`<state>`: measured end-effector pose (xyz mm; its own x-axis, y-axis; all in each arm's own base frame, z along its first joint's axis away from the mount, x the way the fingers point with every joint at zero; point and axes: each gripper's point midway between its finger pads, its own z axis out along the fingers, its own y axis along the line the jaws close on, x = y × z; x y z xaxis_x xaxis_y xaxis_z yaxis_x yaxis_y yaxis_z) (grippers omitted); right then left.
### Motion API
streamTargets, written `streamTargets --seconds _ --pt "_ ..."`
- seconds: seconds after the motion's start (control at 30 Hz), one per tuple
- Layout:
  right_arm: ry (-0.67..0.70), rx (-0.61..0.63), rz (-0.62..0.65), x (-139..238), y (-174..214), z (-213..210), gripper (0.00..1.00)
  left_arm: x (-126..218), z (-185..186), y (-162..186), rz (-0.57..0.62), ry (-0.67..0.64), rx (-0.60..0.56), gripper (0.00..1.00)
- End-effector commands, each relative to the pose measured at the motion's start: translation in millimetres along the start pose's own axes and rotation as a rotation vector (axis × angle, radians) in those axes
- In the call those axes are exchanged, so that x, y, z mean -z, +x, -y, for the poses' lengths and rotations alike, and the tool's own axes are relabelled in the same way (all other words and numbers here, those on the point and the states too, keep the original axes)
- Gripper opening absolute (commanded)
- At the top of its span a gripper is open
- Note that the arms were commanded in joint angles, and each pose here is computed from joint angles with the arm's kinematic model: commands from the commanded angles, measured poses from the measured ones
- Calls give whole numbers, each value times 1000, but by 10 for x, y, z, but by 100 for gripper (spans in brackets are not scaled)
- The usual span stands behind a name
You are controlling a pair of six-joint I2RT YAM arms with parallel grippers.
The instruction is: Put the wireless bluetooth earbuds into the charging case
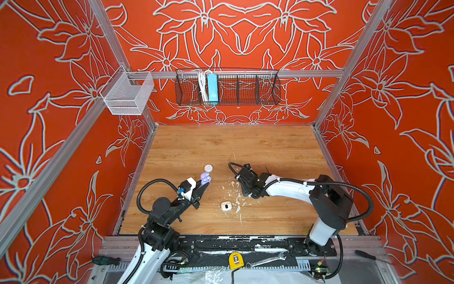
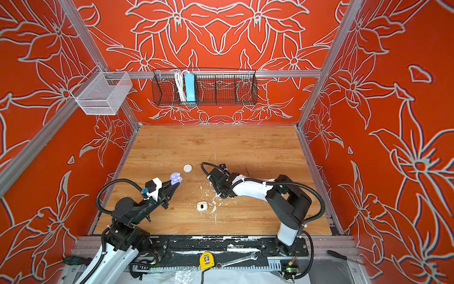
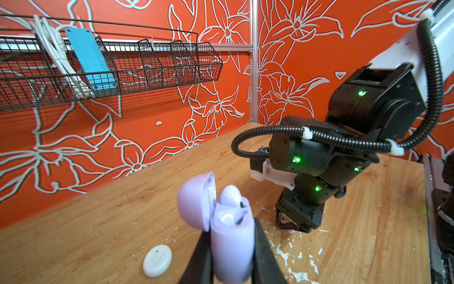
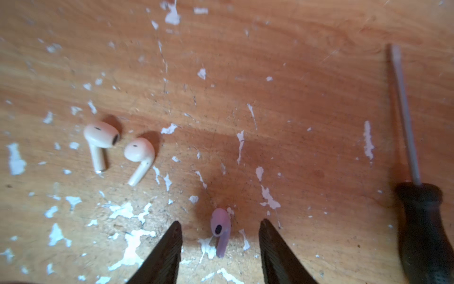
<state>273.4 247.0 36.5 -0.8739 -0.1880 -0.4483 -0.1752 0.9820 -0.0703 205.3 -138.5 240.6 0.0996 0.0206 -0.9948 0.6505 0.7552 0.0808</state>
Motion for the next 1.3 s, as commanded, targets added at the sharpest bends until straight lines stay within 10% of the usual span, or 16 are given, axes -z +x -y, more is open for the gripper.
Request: streamTargets --seconds 0.0,1.27 --pt "32 40 -76 -83 128 35 49 24 24 -149 35 10 -18 0" --pt "-54 -59 -112 -211 374 145 29 -30 37 -125 26 30 15 0"
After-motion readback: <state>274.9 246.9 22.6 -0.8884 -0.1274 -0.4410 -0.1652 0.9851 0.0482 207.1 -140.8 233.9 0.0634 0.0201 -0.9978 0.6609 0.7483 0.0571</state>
